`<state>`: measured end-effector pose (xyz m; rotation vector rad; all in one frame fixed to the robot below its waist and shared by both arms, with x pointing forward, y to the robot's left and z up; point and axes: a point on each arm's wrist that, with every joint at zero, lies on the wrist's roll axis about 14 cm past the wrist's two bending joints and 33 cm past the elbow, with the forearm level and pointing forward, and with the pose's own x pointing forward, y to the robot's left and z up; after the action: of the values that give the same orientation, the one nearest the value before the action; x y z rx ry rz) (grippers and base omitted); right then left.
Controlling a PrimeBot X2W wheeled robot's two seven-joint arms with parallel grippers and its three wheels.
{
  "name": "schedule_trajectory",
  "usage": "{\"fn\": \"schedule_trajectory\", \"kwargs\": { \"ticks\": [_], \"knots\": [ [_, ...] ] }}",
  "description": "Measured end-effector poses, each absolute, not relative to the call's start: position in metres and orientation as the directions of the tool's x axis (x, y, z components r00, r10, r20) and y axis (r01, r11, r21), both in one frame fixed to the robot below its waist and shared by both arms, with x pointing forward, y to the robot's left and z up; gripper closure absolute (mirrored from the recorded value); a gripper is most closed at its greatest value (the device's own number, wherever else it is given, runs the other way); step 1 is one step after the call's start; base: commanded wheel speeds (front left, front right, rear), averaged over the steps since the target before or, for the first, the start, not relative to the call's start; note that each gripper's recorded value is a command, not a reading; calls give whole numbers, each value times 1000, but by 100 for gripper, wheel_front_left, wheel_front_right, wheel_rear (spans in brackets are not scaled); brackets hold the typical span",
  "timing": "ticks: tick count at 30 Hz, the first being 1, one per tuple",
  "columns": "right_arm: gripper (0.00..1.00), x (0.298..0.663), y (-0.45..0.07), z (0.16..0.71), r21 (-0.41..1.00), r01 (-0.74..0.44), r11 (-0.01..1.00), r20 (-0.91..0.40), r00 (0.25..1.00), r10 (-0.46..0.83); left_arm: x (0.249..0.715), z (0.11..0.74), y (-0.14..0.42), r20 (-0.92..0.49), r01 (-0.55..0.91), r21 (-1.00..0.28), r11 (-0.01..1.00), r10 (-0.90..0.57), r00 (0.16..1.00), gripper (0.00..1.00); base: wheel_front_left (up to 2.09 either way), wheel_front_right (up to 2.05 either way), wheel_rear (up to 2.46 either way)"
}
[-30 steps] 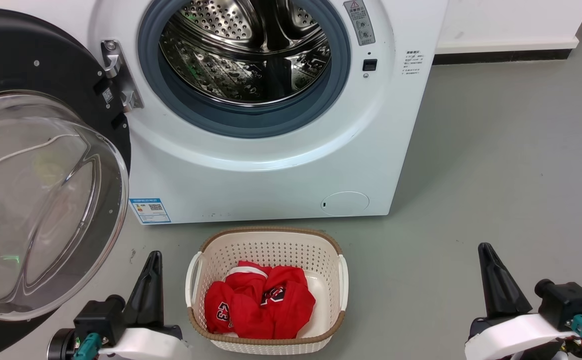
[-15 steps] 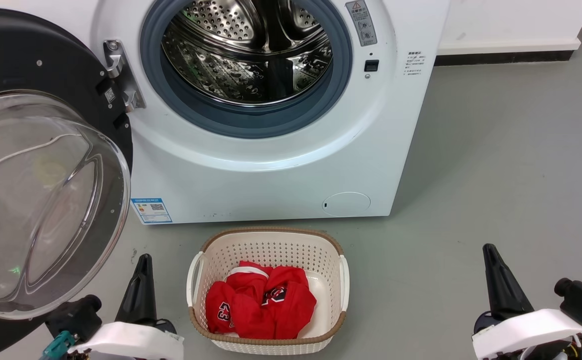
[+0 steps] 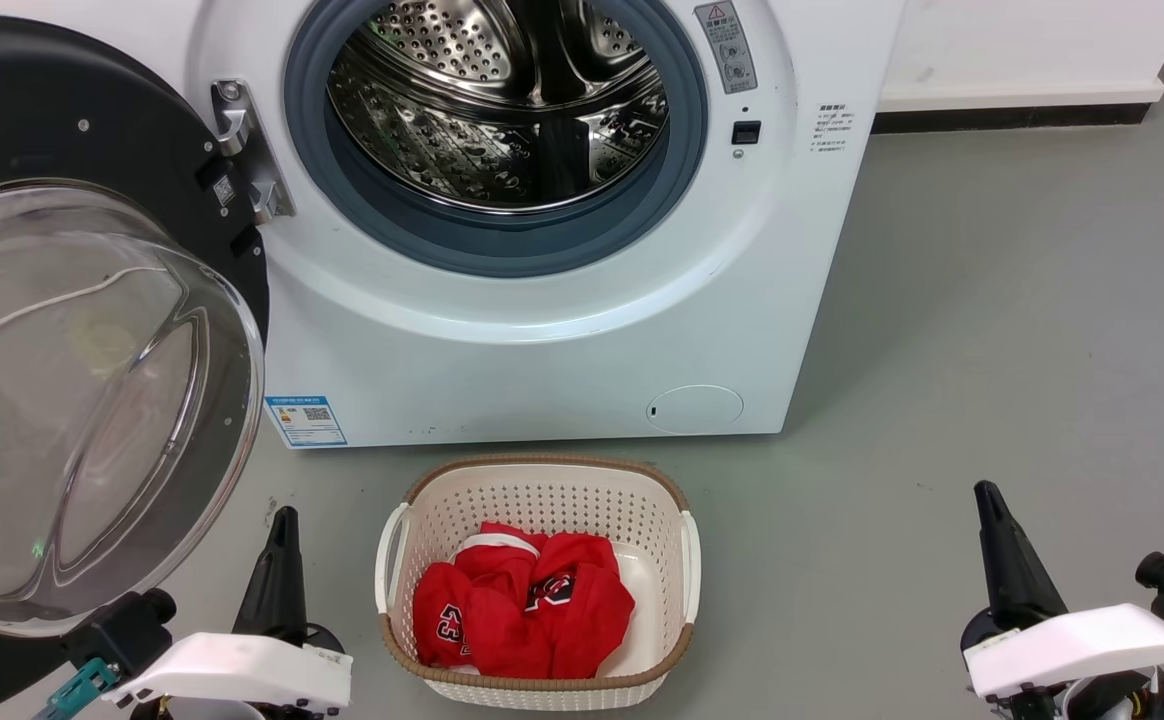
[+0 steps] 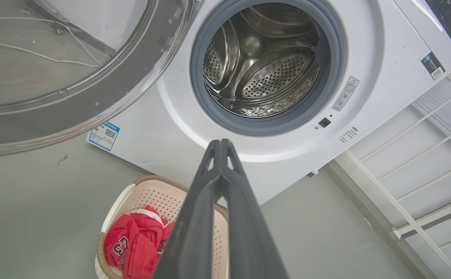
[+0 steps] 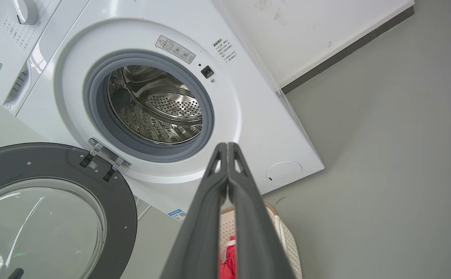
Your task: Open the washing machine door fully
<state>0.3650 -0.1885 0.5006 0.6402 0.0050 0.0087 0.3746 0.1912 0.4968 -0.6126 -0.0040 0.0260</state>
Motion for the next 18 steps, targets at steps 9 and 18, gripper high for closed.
{"fn": "schedule_trajectory", "kwargs": {
  "ticks": [9,18],
  "knots": [
    [100,368,-192,500,694,8,720,-11,1000,0,377,496,193,-18,-35,-676,736,31,999,100,0,0,0],
    [100,370,-194,499,772,18,636,-17,1000,-8,378,494,195,-35,-48,-759,650,33,999,100,0,0,0]
  ]
}}
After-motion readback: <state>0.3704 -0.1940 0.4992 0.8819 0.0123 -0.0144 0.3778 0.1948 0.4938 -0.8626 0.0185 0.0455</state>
